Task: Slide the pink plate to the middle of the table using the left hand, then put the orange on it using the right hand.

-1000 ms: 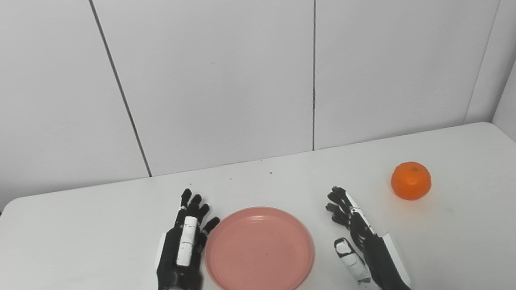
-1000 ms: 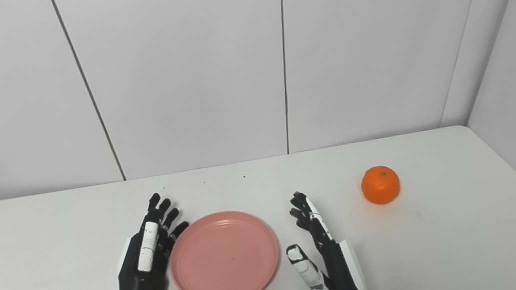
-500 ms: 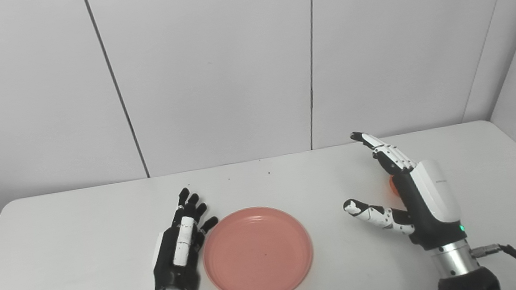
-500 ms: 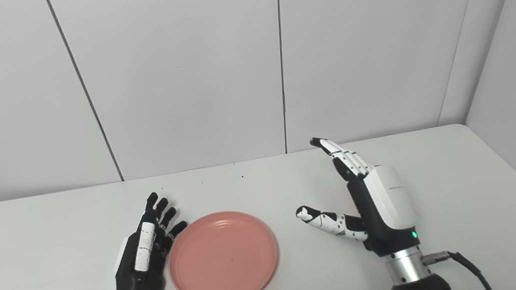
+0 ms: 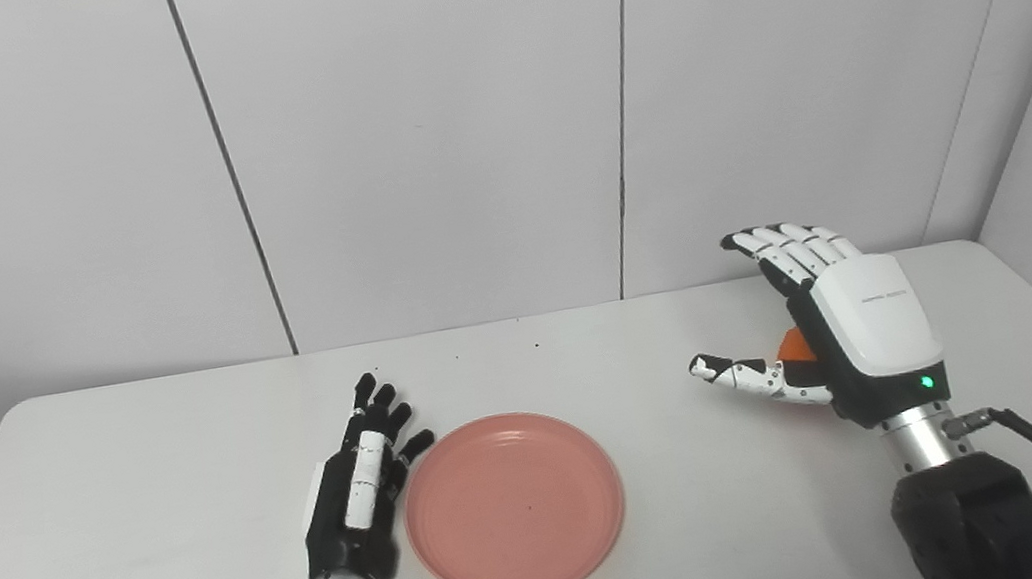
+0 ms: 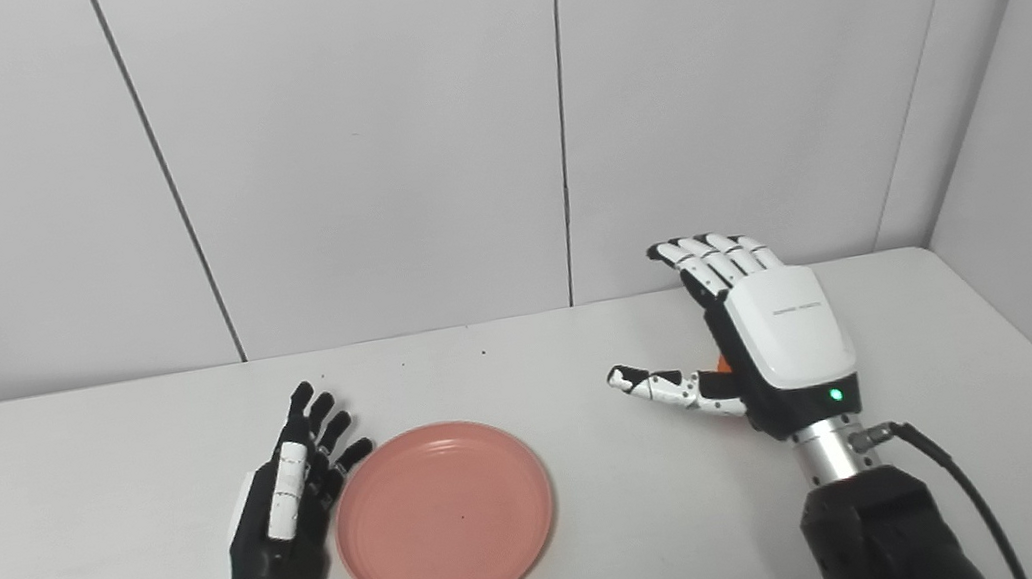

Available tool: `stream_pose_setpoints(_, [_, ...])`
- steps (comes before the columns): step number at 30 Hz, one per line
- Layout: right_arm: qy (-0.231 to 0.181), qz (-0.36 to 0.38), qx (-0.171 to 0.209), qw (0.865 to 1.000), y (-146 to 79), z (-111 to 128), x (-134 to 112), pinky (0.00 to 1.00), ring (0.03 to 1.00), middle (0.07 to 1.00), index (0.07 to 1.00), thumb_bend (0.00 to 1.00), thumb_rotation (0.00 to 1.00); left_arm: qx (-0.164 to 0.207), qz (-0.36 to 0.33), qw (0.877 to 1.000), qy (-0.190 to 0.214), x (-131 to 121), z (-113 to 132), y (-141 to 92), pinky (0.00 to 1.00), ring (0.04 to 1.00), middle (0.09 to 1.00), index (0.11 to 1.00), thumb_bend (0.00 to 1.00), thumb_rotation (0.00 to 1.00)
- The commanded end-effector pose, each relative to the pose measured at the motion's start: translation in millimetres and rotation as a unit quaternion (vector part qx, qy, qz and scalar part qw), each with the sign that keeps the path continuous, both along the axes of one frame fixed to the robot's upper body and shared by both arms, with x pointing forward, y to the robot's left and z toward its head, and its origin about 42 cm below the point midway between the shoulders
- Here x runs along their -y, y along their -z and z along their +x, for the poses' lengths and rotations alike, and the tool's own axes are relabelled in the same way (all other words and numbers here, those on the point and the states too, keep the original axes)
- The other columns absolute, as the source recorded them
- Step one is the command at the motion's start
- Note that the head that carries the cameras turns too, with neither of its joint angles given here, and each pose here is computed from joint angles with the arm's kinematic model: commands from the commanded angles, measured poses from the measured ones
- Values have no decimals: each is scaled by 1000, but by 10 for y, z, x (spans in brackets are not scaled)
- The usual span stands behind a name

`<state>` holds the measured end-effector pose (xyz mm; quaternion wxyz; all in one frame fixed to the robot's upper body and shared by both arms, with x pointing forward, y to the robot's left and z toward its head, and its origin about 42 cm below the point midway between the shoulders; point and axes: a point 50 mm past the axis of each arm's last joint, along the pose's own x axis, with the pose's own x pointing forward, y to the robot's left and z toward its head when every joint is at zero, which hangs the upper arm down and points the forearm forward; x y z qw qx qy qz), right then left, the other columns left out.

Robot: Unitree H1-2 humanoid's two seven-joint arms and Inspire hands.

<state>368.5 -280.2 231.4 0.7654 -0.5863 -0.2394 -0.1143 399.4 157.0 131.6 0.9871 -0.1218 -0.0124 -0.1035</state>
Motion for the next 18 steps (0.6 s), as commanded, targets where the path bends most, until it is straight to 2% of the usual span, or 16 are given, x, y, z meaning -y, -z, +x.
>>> stream_pose_setpoints(1, [22, -13, 24, 999, -189, 107, 77, 812, 833, 816, 809, 864, 997, -27, -6, 1000, 0, 26, -21, 107, 852, 967, 994, 1000, 981, 770])
stream_pose_setpoints(11, [58, -49, -57, 996, -155, 431, 307, 782, 803, 810, 816, 866, 968, -28, -6, 1000, 1, 50, -27, 103, 843, 965, 989, 1000, 959, 772])
stream_pose_setpoints(18, [72, -55, -87, 992, -113, 590, 437, 758, 791, 810, 814, 878, 940, -27, -4, 1000, 2, 44, -45, 100, 848, 966, 990, 1000, 948, 777])
